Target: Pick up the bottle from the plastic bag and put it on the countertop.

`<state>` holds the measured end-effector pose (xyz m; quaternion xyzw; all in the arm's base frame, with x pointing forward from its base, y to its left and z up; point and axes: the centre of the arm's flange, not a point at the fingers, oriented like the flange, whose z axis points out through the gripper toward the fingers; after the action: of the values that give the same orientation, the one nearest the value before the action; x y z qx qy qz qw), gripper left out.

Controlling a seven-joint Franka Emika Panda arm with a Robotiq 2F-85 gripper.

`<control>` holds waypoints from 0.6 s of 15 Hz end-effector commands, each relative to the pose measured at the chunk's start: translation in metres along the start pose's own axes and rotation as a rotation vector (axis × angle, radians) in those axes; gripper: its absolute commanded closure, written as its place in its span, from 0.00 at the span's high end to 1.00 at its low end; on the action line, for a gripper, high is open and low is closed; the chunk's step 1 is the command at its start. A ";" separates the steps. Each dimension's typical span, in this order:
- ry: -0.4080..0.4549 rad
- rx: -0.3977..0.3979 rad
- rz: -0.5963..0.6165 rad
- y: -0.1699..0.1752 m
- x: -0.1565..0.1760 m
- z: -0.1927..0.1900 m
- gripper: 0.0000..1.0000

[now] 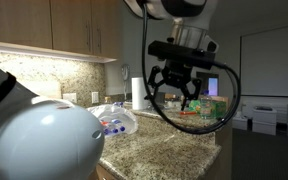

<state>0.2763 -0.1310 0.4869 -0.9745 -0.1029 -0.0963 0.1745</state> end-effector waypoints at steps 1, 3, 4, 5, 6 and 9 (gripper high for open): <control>0.030 0.077 0.082 -0.043 0.004 0.040 1.00; 0.100 0.145 0.172 -0.068 0.016 0.052 1.00; 0.129 0.178 0.210 -0.080 0.023 0.059 1.00; 0.163 0.219 0.237 -0.097 0.032 0.070 1.00; 0.191 0.251 0.248 -0.109 0.038 0.078 1.00; 0.257 0.295 0.230 -0.163 0.072 0.098 1.00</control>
<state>0.3078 0.0069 0.4813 -0.9332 0.0109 -0.1578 0.3228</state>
